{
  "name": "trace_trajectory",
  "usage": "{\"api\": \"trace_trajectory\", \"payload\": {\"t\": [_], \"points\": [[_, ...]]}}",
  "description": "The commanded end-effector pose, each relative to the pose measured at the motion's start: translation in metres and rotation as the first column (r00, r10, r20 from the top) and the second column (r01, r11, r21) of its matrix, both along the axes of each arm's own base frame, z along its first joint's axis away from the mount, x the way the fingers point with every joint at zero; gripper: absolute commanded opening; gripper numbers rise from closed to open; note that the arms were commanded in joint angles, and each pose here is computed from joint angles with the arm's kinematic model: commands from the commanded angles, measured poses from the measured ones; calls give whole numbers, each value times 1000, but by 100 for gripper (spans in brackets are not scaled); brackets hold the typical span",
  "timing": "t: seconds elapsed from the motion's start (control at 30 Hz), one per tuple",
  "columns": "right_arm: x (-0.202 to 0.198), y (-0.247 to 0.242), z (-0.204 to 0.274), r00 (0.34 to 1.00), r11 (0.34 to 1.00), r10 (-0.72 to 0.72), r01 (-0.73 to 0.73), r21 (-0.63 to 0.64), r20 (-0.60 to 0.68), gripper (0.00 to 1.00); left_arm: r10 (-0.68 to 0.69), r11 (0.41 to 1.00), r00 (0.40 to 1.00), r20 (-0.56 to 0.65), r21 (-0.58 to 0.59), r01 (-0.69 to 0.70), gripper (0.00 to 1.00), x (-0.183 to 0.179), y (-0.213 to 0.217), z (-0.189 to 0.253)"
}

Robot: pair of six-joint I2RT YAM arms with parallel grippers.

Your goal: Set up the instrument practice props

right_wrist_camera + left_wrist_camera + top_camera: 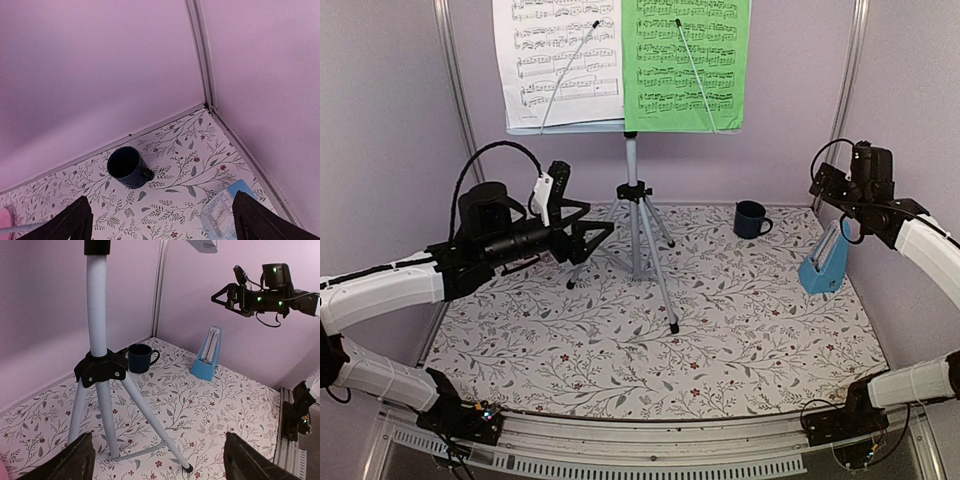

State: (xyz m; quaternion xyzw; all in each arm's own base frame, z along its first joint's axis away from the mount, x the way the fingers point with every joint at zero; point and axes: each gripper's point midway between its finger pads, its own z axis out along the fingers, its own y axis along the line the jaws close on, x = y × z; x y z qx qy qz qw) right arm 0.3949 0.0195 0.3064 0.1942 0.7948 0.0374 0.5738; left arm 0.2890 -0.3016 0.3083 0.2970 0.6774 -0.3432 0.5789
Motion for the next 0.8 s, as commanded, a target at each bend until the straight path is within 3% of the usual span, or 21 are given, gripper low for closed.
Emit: {"api": "trace_trajectory", "payload": {"t": [0.0, 0.17, 0.33, 0.63, 0.77], "points": [[-3, -54, 2, 956, 956, -292, 291, -42, -38, 99, -29, 998, 1000, 6, -56, 30, 89, 3, -2, 6], [5, -68, -22, 894, 900, -428, 434, 23, -130, 99, -35, 997, 999, 0, -67, 35, 88, 4, -2, 5], [9, -78, -50, 807, 829, -544, 559, 1, -231, 99, -35, 997, 999, -1, -73, 35, 88, 3, 0, 7], [5, -85, -98, 683, 737, -647, 674, -49, -340, 99, -20, 997, 1000, -2, -81, 20, 88, 0, 8, 6], [5, -82, -111, 678, 731, -643, 682, -21, -356, 99, -21, 996, 1000, 1, -86, 21, 88, -1, 9, 8]]}}
